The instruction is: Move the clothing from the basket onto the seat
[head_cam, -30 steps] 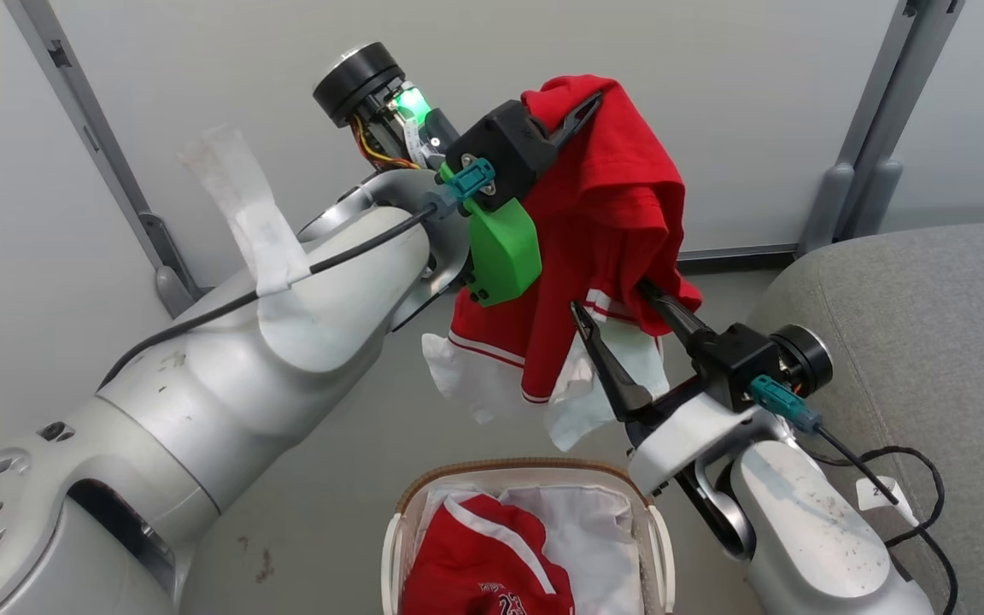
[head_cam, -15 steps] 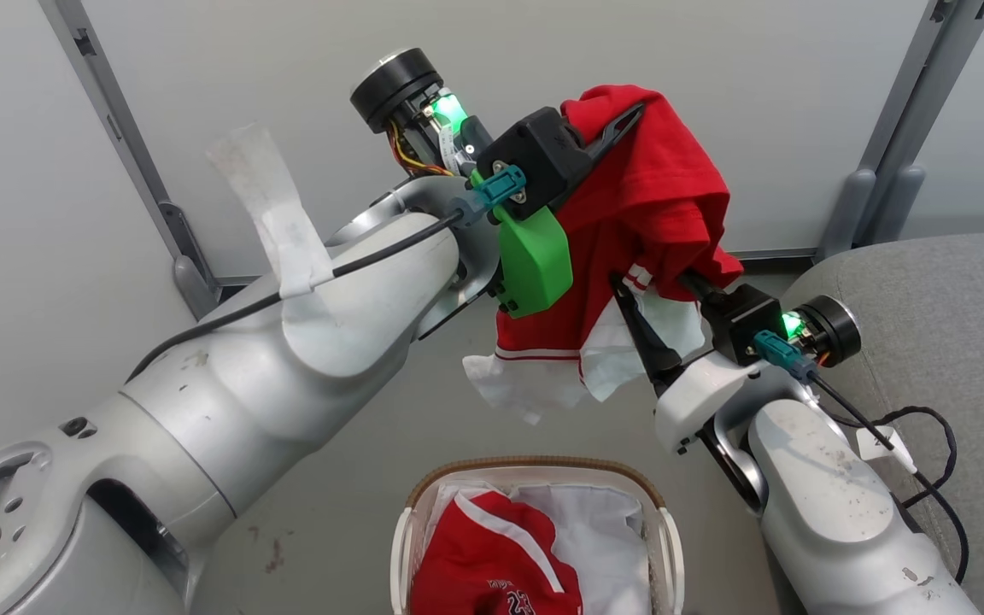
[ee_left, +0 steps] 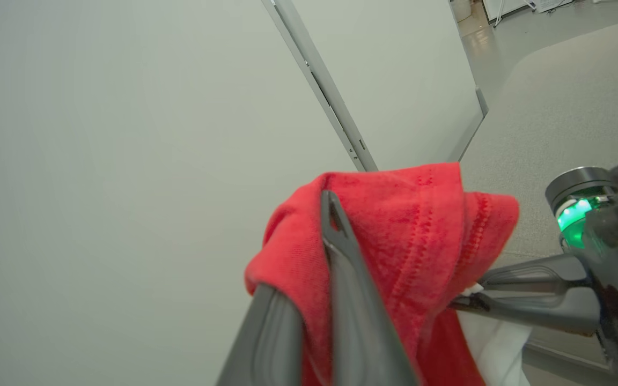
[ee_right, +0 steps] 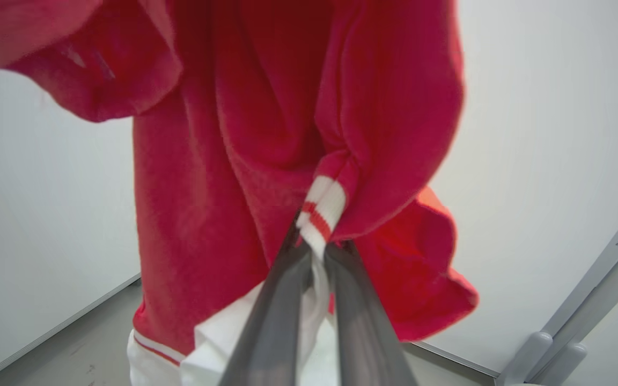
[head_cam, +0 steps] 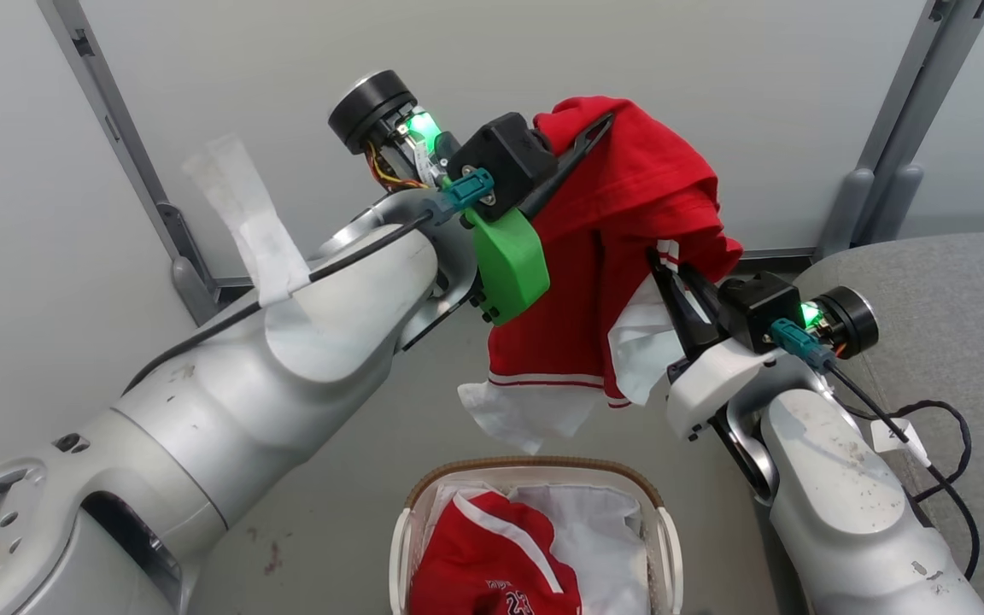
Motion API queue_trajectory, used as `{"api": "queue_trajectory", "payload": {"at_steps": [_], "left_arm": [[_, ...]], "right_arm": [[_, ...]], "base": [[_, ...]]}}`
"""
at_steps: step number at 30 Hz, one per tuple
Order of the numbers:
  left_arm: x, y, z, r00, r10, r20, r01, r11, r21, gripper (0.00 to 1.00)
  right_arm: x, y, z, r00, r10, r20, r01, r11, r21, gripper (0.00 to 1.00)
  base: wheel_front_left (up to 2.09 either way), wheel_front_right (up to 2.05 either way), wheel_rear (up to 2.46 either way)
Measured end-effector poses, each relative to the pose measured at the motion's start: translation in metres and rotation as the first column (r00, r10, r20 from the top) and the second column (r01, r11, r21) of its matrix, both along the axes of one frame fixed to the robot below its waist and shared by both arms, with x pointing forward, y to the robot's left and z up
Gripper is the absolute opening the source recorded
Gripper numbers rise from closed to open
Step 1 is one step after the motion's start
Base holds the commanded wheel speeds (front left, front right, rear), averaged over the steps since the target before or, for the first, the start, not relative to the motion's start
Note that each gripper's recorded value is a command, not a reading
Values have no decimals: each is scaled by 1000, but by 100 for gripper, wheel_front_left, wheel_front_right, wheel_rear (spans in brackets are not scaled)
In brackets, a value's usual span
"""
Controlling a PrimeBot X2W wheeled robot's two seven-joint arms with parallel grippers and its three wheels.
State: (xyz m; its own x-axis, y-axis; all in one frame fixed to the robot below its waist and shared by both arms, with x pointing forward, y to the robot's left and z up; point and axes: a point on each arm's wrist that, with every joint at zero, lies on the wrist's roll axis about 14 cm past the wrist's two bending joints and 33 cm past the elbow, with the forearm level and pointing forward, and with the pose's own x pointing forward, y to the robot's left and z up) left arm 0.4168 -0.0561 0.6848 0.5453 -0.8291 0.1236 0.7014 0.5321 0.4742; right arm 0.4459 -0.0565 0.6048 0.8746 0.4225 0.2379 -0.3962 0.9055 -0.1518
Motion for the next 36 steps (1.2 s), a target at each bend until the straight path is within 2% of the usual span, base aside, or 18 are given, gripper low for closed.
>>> {"api": "queue_trajectory", "payload": {"at_steps": [4, 5, 6, 8, 11, 17, 27, 36], "left_arm": [[3, 7, -9, 999, 21, -50, -23, 999, -39, 0], [4, 9, -13, 997, 30, -66, -34, 998, -50, 12], [5, 13, -17, 996, 40, -83, -45, 997, -62, 36], [6, 17, -20, 992, 56, -114, -69, 992, -110, 98], [3, 22, -24, 985, 65, -157, -94, 977, -189, 100], [-4, 38, -61, 960, 88, -265, -160, 951, -264, 100], [-23, 60, -126, 894, 139, -427, -287, 907, -307, 100], [-40, 64, -169, 830, 163, -533, -363, 884, -295, 100]], "right_arm": [[0, -6, 2, 1000, -17, 4, 17, 1000, 12, 0], [1, -8, 3, 1000, -24, 6, 23, 1000, 16, 0], [1, -11, 3, 999, -31, 7, 31, 999, 22, 0], [2, -16, 5, 999, -47, 11, 47, 999, 26, 0], [4, -23, 7, 997, -68, 19, 68, 997, 35, 0], [6, -40, 13, 993, -115, 37, 114, 992, 47, 0], [5, -62, 10, 983, -180, 44, 178, 983, 37, 0], [4, -81, 6, 972, -230, 37, 229, 973, 43, 0]], "base": [[0, 0, 0], [0, 0, 0], [0, 0, 0], [0, 0, 0], [0, 0, 0], [0, 0, 0], [0, 0, 0], [0, 0, 0]]}}
